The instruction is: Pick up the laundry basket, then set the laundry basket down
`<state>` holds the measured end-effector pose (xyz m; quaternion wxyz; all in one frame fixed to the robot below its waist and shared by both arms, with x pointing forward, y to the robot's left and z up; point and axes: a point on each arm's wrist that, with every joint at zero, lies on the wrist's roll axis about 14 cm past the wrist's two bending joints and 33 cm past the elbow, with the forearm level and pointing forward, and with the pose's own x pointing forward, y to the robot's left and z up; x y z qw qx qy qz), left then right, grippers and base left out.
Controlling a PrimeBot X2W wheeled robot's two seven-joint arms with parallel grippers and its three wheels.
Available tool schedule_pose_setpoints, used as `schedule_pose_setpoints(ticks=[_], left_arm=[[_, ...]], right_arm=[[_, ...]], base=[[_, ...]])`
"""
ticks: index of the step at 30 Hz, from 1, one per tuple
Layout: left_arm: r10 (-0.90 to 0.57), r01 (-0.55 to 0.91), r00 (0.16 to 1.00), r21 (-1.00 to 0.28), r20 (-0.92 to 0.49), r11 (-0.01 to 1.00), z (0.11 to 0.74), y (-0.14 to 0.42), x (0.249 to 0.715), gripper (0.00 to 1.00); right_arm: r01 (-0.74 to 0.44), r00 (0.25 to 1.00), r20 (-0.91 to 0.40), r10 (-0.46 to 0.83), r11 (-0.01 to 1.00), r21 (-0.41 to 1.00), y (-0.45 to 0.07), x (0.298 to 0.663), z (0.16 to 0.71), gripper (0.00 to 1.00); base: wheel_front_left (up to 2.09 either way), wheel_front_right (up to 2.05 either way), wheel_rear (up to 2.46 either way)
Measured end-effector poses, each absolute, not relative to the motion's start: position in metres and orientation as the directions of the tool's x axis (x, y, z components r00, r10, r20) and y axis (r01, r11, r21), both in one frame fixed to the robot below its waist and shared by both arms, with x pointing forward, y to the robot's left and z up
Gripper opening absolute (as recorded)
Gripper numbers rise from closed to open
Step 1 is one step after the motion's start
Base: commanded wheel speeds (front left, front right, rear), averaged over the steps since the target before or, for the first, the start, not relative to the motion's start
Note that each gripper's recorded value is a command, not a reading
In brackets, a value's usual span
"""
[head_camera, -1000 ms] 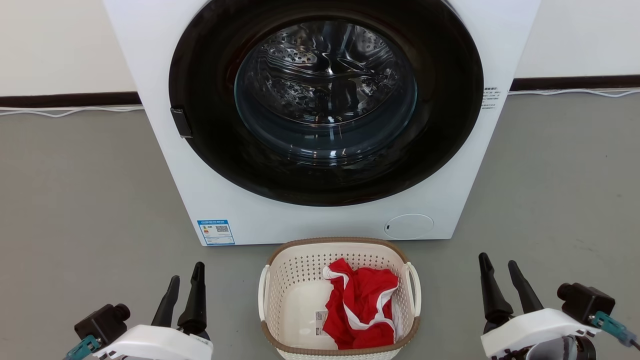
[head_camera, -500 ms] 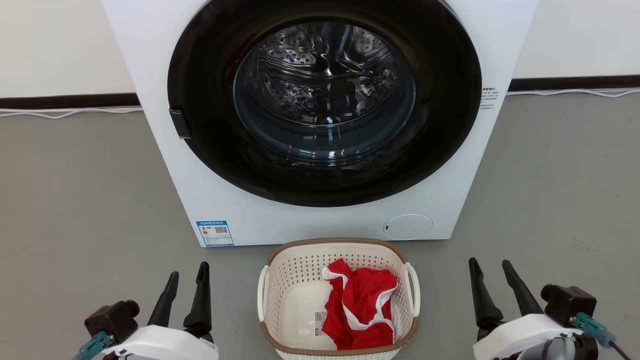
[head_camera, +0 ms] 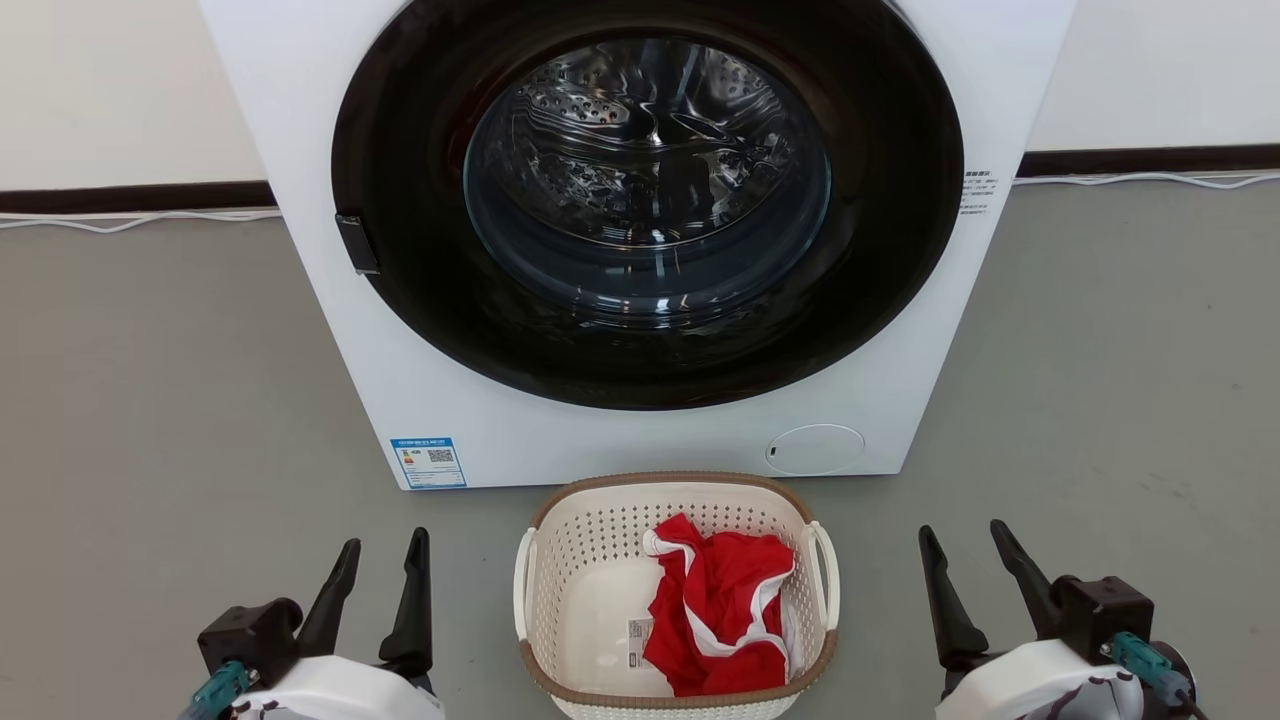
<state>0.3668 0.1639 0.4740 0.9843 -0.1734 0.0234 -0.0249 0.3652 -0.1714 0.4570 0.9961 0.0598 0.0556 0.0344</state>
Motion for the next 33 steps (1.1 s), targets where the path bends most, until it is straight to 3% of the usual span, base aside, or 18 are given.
schedule_pose_setpoints(ticks=[13, 33], left_arm=[[-0.091, 0.086, 0.996, -0.205, -0.012, 0.975, 0.477, 0.159, 0.367, 1.0], [-0.094, 0.082, 0.994, -0.207, -0.047, 0.975, 0.465, 0.158, 0.366, 1.0]], right_arm=[[-0.107, 0.99, -0.098, 0.106, 0.994, -0.008, -0.167, 0.364, 0.456, 1.0], [-0.104, 0.988, -0.117, 0.102, 0.995, -0.011, -0.169, 0.365, 0.45, 1.0]], base=[[0.0, 0.0, 0.0], [0.0, 0.0, 0.0]])
